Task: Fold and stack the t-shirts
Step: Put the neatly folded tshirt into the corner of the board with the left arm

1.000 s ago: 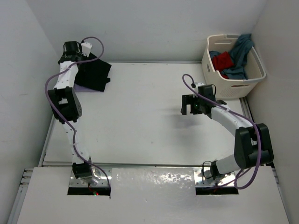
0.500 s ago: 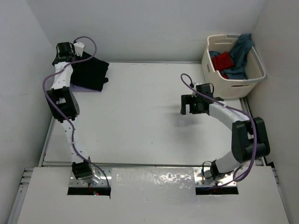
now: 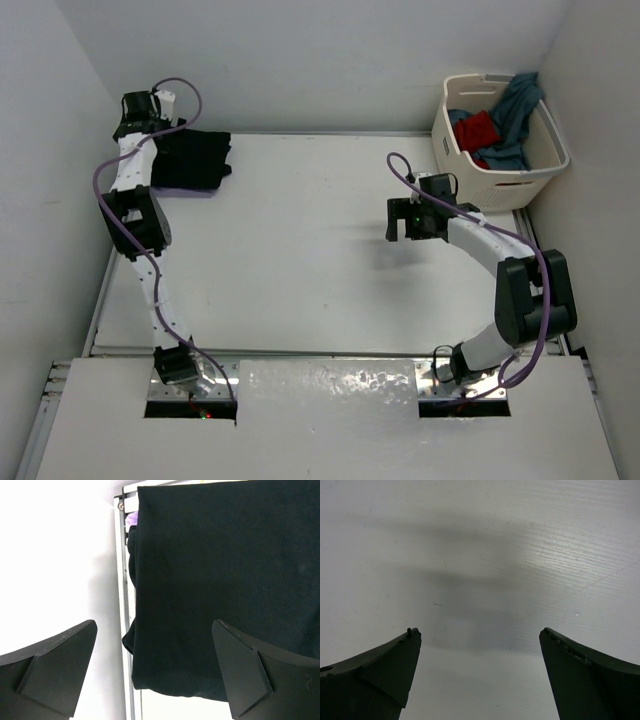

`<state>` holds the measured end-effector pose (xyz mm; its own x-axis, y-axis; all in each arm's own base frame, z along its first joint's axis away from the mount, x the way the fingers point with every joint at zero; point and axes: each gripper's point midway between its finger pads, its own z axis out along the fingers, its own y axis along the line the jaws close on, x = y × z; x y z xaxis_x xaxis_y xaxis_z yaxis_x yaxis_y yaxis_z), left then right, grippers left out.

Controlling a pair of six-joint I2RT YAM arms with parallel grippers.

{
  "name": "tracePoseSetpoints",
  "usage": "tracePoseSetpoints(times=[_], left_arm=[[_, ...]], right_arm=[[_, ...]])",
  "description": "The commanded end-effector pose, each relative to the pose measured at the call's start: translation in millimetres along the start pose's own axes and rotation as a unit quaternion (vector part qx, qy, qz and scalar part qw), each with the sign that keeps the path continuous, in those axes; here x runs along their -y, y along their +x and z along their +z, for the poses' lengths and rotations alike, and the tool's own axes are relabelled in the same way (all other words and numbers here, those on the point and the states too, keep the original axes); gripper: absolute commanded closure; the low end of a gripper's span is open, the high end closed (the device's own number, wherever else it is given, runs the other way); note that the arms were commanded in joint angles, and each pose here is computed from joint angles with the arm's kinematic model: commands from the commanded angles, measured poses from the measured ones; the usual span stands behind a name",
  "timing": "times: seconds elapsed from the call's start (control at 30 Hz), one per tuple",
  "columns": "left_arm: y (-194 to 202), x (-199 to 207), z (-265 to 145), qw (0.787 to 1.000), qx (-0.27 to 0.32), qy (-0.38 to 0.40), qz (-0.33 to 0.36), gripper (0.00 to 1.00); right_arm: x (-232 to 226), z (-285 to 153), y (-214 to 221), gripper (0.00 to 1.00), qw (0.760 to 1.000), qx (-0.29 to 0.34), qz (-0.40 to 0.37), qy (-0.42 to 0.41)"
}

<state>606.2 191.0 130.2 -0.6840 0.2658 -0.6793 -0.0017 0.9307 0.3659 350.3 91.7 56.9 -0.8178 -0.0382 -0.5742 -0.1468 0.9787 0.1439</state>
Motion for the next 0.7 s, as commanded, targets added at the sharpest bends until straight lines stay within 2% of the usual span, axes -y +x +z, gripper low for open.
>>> tracePoseSetpoints(times=[0.0, 0.17, 0.3, 0.33, 0.37, 0.43, 0.47, 0.5, 0.53, 0.57, 0.6, 0.63, 0.67], left_arm=[[-40.1, -32.1, -38.3, 0.997, 0.052, -0.045, -0.024, 0.00], [-70.5, -37.5, -76.5, 0.993, 0.090, -0.042, -0.058, 0.00], [-114.0, -34.7, -138.7, 0.979, 0.151, -0.030, -0.133, 0.00], [-115.0, -22.4, -144.9, 0.974, 0.152, -0.007, -0.167, 0.00], [-128.6, -19.6, -173.5, 0.966, 0.174, -0.002, -0.190, 0.00], [-127.5, 8.4, -185.2, 0.948, 0.174, 0.045, -0.261, 0.00], [-136.5, 18.5, -215.5, 0.939, 0.193, 0.062, -0.276, 0.00], [-135.4, 30.2, -227.5, 0.926, 0.192, 0.078, -0.315, 0.00], [-114.1, 62.9, -217.1, 0.926, 0.164, 0.097, -0.325, 0.00], [-117.1, 71.5, -249.9, 0.917, 0.187, 0.107, -0.335, 0.00], [-89.6, 96.6, -239.3, 0.914, 0.163, 0.111, -0.355, 0.00], [-84.2, 115.0, -248.7, 0.913, 0.166, 0.124, -0.351, 0.00], [-89.8, 151.4, -282.7, 0.910, 0.188, 0.164, -0.330, 0.00]], right_arm=[[-3.7, -3.7, -17.6, 0.01, 1.000, 0.023, 0.001, -0.006], [-5.1, -9.0, -20.4, 0.01, 1.000, 0.030, 0.000, -0.008], [-4.6, -20.5, -25.0, 0.01, 0.999, 0.043, 0.008, -0.003], [-4.8, -23.0, -25.3, 0.01, 0.999, 0.045, 0.010, -0.003], [-5.3, -27.9, -26.6, 0.01, 0.999, 0.053, 0.011, -0.003], [-5.7, -31.2, -25.3, 0.01, 0.998, 0.054, 0.018, -0.003], [-5.6, -35.7, -26.5, 0.01, 0.998, 0.057, 0.016, -0.002], [-4.7, -38.5, -24.6, 0.01, 0.998, 0.053, 0.016, 0.001], [-4.5, -42.0, -27.5, 0.01, 0.998, 0.056, 0.015, 0.003], [-3.9, -48.2, -32.3, 0.01, 0.998, 0.064, 0.009, 0.006], [-0.3, -54.9, -36.7, 0.01, 0.998, 0.066, 0.008, 0.019], [-0.6, -59.4, -40.6, 0.01, 0.997, 0.069, 0.007, 0.020], [3.1, -64.6, -44.6, 0.01, 0.997, 0.075, 0.007, 0.033]])
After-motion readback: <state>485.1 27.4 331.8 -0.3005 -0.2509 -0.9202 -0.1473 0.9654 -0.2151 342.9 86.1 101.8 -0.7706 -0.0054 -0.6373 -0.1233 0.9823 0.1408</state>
